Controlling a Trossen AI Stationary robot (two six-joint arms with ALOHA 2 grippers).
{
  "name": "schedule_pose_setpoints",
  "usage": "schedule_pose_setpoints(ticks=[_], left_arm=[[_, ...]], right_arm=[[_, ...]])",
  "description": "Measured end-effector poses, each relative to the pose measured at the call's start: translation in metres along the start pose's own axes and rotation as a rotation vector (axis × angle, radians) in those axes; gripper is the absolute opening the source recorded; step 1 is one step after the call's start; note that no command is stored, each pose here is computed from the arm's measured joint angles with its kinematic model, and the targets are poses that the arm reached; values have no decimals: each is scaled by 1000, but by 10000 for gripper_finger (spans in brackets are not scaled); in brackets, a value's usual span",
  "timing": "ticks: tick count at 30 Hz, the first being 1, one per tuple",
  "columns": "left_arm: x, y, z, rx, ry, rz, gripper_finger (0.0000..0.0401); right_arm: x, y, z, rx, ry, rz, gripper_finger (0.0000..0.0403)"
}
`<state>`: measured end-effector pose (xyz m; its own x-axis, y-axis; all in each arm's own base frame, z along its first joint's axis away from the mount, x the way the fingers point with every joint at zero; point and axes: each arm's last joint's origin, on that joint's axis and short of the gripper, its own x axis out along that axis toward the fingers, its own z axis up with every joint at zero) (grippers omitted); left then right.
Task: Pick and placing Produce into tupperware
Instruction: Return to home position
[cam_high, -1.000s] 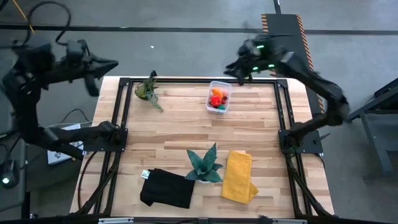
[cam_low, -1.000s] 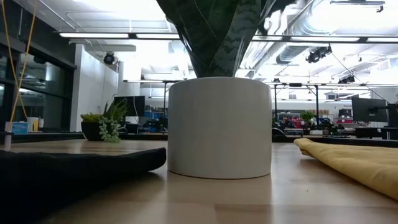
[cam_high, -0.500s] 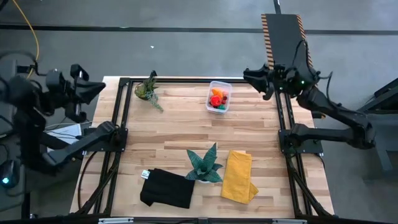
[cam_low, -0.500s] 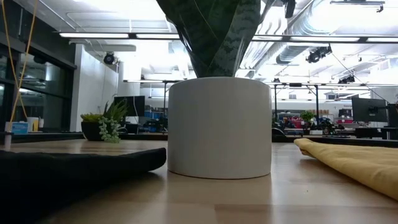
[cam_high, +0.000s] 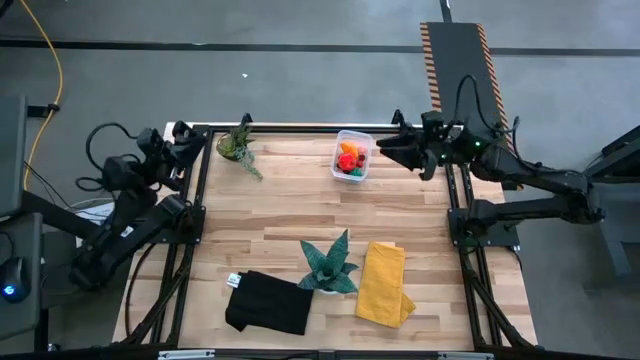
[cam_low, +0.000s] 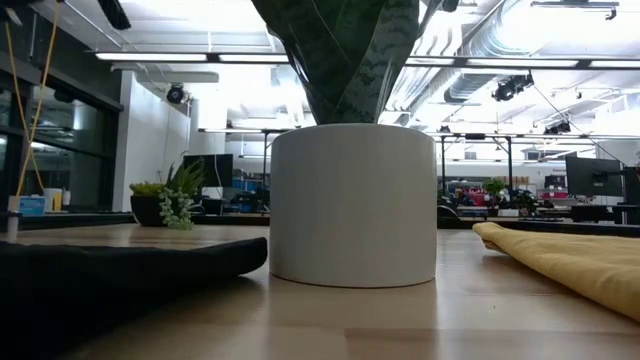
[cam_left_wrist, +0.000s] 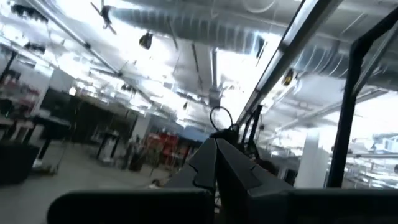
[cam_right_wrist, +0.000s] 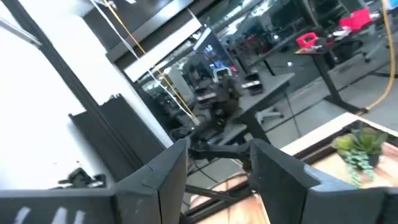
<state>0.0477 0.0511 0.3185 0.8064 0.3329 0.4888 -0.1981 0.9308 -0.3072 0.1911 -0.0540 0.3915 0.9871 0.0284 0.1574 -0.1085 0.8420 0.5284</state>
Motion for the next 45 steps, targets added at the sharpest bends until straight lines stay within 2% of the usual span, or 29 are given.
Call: schedule_pose_setpoints(ticks=[5,15,20,25,27,31,37,41,45], left_arm=[[-5,17,-23,-8,31,47,0],[-8,32,-42,38,133,202,0],[-6,27,-52,40,177,116,0],[-9,29,-82,28,215,129,0],[-12,29,-95,13,194,100,0],[-19,24,-109,0,61,32,0],[-19,17,-116,13,83,22,0],[-20,15,-124,-3,159,6,0],[-24,15,-139,-25,319,21,0]], right_arm=[[3,5,-8,27,30,-24,167],[4,5,-14,72,43,-79,166],[4,2,-16,94,59,-123,166],[3,1,-18,105,75,-144,166],[3,0,-19,109,81,-148,166],[3,-1,-20,111,84,-162,166],[3,-1,-21,115,98,-172,166],[3,-3,-23,114,117,-186,166],[2,-4,-26,116,148,-196,166]])
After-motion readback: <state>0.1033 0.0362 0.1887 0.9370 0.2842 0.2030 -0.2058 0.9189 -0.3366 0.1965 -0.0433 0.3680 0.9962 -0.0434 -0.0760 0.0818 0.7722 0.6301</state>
